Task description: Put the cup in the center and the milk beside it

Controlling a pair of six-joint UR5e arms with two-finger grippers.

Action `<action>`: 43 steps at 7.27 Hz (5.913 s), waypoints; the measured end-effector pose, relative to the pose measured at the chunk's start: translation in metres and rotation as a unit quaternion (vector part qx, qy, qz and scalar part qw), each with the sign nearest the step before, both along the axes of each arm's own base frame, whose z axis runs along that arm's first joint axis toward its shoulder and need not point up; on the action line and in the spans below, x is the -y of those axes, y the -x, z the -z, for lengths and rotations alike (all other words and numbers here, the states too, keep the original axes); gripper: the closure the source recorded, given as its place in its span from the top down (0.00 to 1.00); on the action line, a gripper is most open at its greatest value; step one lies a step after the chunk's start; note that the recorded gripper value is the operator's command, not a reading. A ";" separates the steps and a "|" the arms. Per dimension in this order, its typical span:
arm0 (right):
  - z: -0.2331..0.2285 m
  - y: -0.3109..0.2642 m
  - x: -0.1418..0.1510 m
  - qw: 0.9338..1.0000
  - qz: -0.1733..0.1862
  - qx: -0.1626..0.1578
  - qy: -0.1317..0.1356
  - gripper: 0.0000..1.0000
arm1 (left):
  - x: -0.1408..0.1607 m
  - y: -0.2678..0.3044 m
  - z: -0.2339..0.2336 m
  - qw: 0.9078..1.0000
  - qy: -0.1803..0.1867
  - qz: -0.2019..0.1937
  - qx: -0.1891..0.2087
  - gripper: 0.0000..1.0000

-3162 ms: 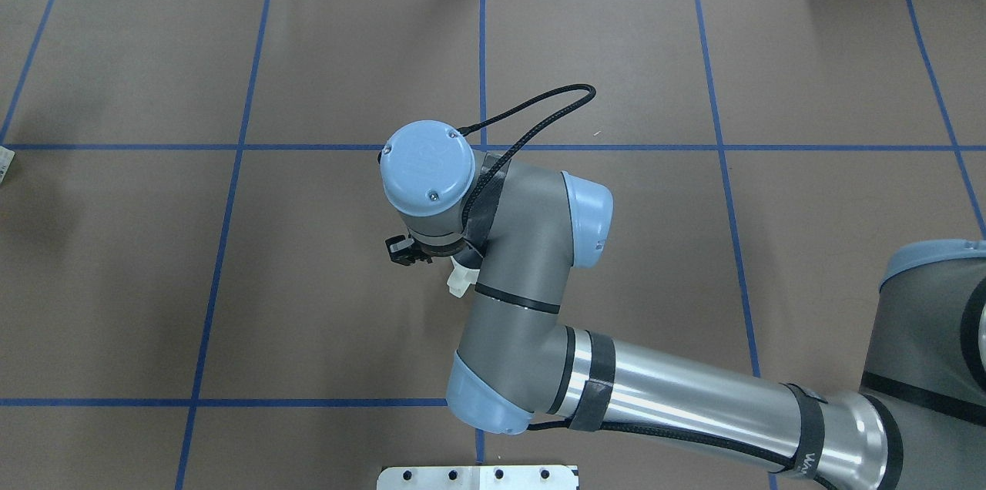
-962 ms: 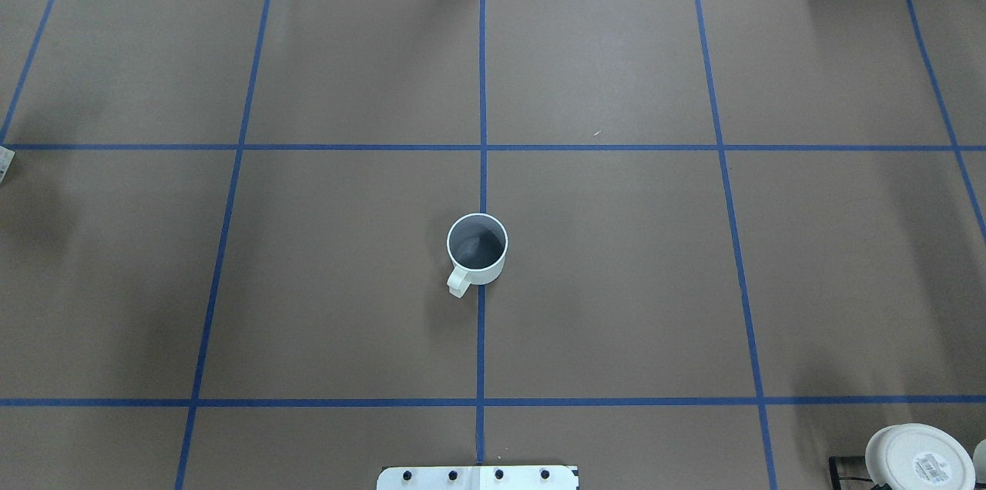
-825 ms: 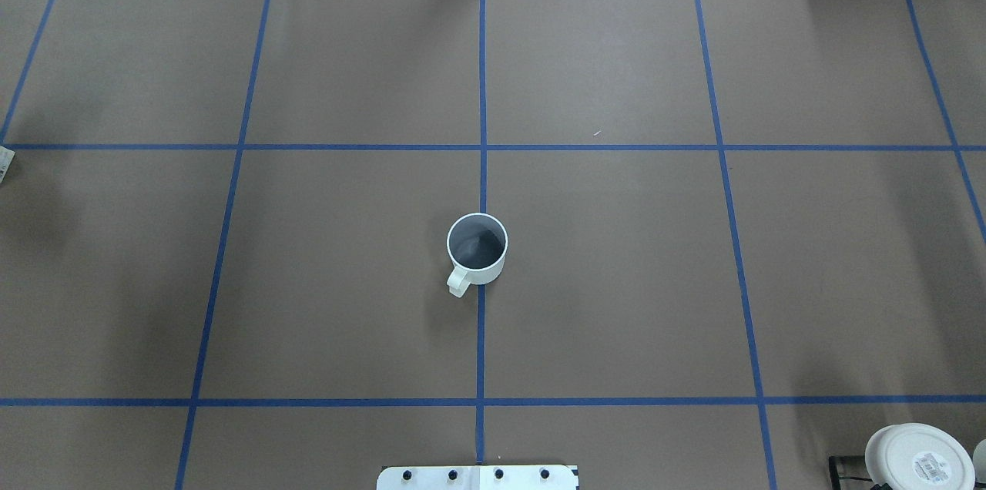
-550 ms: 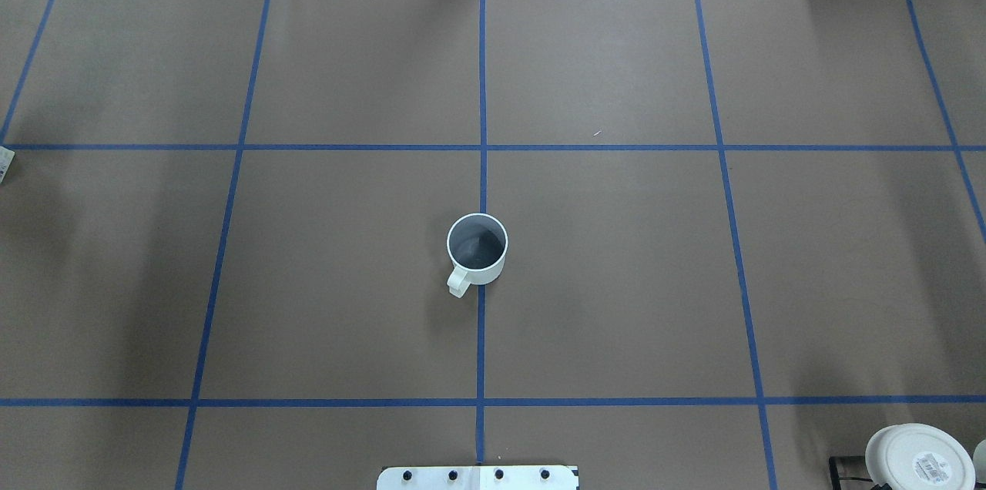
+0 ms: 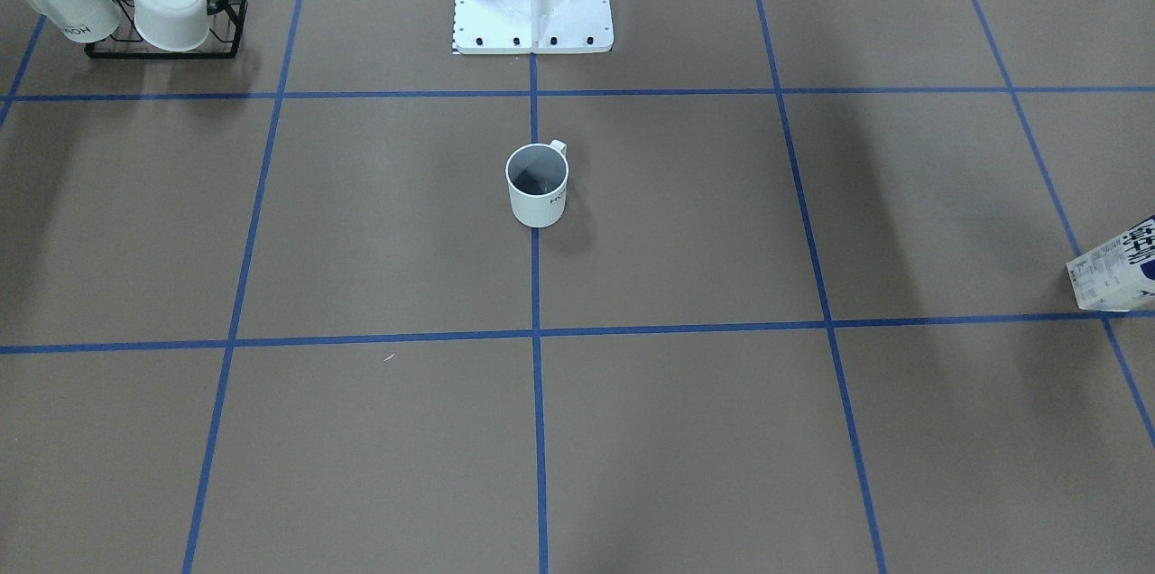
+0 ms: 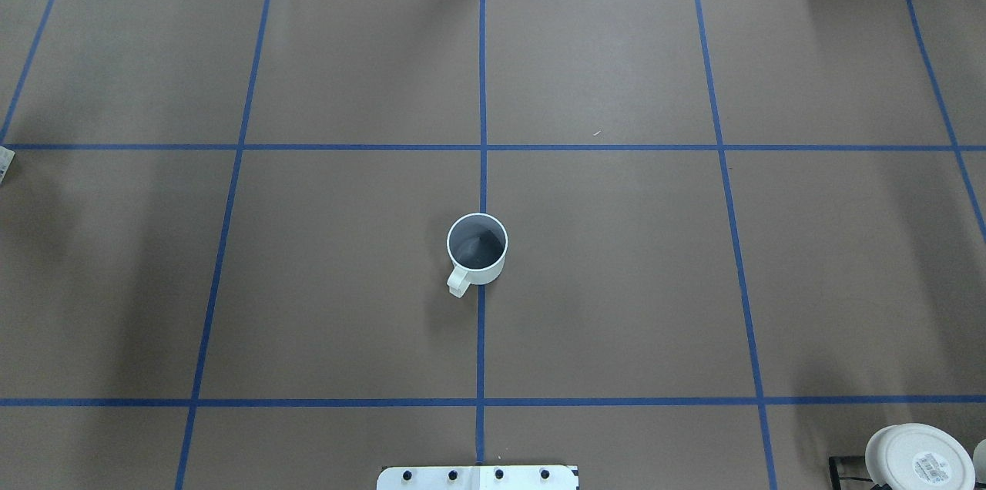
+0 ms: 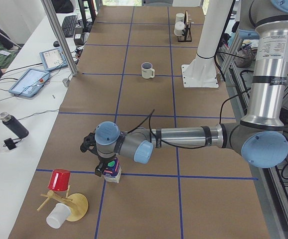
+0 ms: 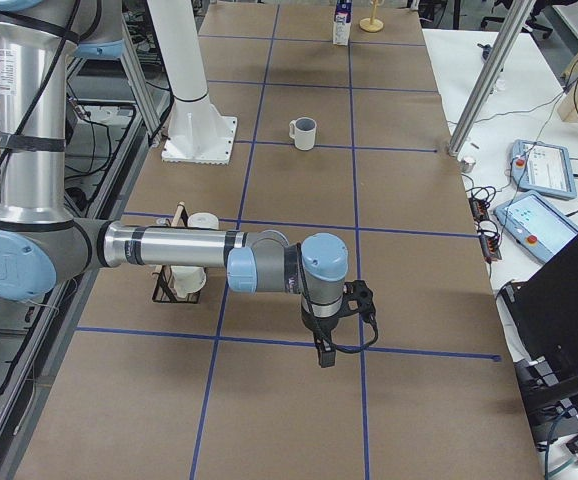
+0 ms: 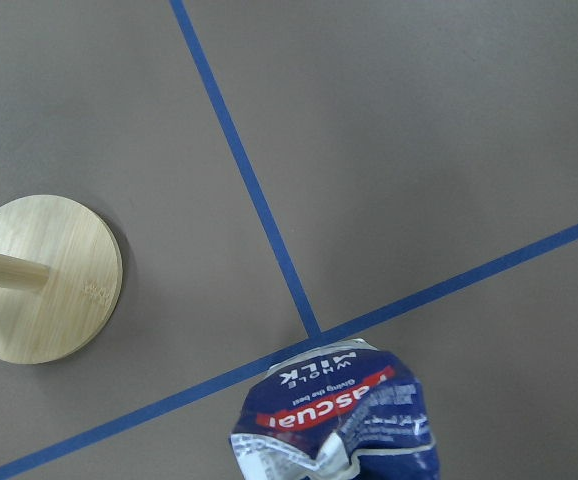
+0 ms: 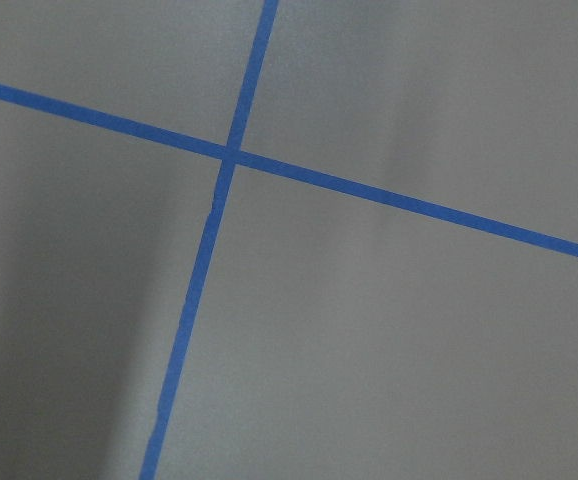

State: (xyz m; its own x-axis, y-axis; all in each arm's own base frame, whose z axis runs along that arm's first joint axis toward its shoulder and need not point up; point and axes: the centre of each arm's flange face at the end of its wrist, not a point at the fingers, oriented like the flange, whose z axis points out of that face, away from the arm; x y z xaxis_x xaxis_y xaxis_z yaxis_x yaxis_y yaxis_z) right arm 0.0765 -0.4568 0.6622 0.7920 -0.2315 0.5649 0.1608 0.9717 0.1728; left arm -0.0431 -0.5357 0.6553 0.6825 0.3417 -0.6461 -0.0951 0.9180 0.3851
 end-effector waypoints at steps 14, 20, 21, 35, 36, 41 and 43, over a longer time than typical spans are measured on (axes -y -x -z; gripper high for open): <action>-0.008 0.002 0.001 1.000 0.003 -0.002 0.007 1.00 | 0.003 -0.040 0.030 0.997 0.017 0.061 -0.054 0.00; -0.013 0.003 0.001 1.000 0.002 -0.001 0.012 1.00 | -0.017 -0.199 0.312 0.977 0.131 0.132 -0.105 0.00; -0.014 0.003 0.000 1.000 0.002 -0.001 0.013 1.00 | -0.023 -0.239 0.357 0.975 0.146 0.133 -0.100 0.00; -0.015 0.007 0.002 1.000 0.007 -0.001 0.014 1.00 | -0.134 -0.516 0.504 0.978 0.173 0.104 -0.045 0.98; -0.015 0.008 0.002 1.000 0.007 -0.001 0.014 1.00 | -0.134 -0.515 0.505 0.979 0.171 0.104 -0.046 0.98; -0.020 0.008 -0.002 1.000 0.008 -0.001 0.018 1.00 | -0.105 -0.426 0.515 0.982 0.153 0.093 -0.060 0.98; -0.026 0.008 -0.003 1.000 0.008 -0.001 0.024 1.00 | -0.079 -0.369 0.456 0.992 0.112 0.058 -0.018 0.98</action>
